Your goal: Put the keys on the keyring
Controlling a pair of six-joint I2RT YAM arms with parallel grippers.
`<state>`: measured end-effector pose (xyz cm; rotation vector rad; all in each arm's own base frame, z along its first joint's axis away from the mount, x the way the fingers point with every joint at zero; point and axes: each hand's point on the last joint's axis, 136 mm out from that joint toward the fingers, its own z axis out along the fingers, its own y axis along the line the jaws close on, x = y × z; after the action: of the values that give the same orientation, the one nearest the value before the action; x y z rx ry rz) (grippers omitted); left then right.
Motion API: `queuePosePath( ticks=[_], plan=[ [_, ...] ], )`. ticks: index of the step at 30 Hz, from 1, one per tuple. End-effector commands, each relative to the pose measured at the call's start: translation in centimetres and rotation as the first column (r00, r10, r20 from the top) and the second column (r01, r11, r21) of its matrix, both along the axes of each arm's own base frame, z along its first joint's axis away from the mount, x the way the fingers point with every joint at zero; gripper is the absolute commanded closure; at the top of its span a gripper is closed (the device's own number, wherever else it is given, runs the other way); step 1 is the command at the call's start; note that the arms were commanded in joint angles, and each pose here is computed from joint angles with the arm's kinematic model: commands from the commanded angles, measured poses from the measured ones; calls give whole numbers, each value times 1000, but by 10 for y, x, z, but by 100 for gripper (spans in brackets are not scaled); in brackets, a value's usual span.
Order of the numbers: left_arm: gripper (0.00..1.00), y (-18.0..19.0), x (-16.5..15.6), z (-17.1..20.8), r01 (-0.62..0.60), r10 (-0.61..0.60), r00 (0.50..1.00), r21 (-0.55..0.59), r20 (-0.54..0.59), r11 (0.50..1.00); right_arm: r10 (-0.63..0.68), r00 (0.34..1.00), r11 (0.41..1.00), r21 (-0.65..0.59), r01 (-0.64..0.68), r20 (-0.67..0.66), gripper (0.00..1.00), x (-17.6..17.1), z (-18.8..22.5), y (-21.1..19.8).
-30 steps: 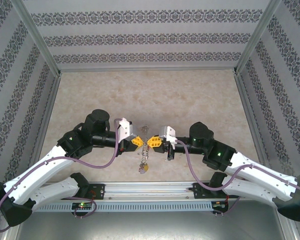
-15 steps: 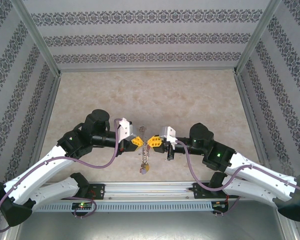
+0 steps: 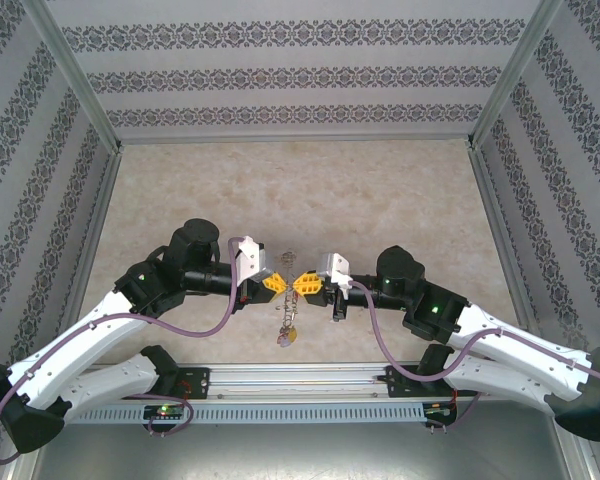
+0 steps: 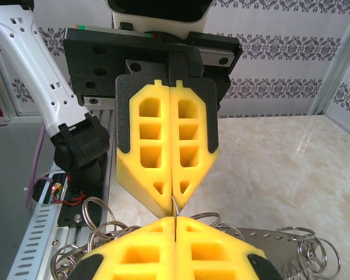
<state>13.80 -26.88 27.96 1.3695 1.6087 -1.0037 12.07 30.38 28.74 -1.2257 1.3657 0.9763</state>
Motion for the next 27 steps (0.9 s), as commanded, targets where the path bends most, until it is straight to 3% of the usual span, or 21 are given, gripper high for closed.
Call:
queuePosePath(
  ticks=[1,17,27],
  plan=[
    [100,-1,-7,11,36,-35,999,-32,40,999,22,1000,999,25,-22,14,100,-5,8,3],
    [100,-3,-5,11,35,-34,999,-33,28,999,61,996,998,-29,-60,62,100,-15,3,9],
    [100,-4,-7,22,38,-37,999,-63,28,997,-11,984,995,-91,28,179,100,-13,-11,1]
  ],
)
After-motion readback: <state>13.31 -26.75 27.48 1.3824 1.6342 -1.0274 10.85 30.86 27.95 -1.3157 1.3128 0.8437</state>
